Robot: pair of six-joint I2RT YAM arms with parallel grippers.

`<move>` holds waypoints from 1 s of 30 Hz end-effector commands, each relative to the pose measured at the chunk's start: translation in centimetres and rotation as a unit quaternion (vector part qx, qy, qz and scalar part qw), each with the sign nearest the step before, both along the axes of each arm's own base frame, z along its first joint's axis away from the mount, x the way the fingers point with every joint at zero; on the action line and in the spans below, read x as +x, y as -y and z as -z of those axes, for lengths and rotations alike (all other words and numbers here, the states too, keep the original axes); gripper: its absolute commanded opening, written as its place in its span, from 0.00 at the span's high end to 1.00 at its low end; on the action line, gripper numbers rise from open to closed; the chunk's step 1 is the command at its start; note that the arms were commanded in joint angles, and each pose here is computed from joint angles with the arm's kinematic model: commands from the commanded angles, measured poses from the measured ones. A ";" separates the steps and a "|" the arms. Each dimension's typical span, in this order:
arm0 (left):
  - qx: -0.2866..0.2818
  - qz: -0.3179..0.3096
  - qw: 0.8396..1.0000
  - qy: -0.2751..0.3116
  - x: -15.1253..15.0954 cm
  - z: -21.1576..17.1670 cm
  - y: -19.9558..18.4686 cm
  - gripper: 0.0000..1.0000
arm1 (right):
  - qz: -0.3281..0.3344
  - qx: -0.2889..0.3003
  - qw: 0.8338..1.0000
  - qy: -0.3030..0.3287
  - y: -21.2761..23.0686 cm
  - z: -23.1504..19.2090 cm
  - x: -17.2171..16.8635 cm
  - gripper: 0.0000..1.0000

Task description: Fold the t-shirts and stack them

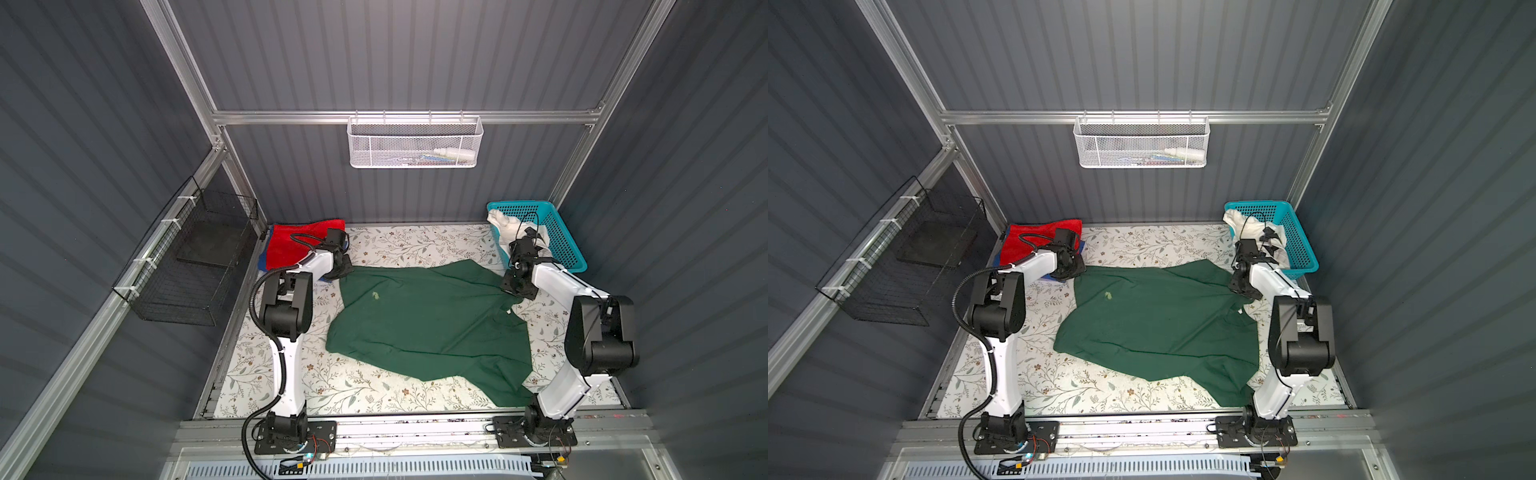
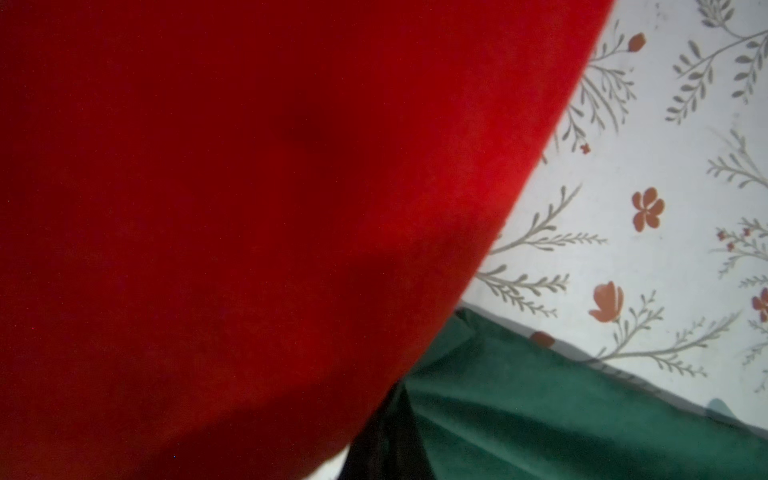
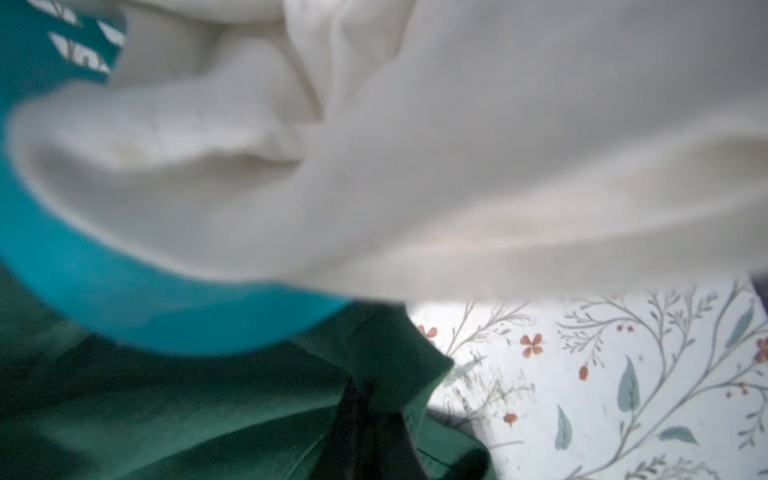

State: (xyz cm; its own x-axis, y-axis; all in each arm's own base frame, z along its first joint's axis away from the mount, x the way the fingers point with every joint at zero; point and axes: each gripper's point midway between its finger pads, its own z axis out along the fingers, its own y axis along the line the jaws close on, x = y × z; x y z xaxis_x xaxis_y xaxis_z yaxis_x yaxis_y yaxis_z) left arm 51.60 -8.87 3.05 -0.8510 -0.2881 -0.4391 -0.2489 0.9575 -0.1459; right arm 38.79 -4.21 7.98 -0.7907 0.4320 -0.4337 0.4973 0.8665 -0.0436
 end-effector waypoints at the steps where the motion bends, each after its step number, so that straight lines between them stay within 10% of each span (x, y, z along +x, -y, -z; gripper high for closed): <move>1: -0.011 -0.004 1.000 0.003 -0.5 -2.2 0.0 1.00 | -0.018 0.006 1.000 0.006 -0.8 -1.3 -0.6 0.44; 6: -0.041 0.007 0.999 0.000 -1.0 -2.3 1.0 1.00 | -0.086 0.004 0.996 0.024 -4.1 -4.0 0.8 0.22; 20: -0.072 0.024 0.997 0.015 -2.1 -3.6 1.9 1.00 | -0.165 0.057 0.985 -0.008 -10.4 0.0 12.5 0.33; 30: -0.107 0.044 0.993 0.015 -1.1 -2.7 3.5 1.00 | -0.179 0.043 0.982 -0.030 -11.5 2.7 14.4 0.32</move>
State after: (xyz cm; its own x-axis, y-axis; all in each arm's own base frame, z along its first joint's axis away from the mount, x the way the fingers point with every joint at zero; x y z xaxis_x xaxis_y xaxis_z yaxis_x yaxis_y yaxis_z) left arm 50.11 -11.80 5.99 -0.8581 -0.3008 -0.4162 -0.1699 0.9311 -0.3227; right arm 52.70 7.21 4.97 -0.9185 0.1708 -0.3567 0.1707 0.9848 0.0319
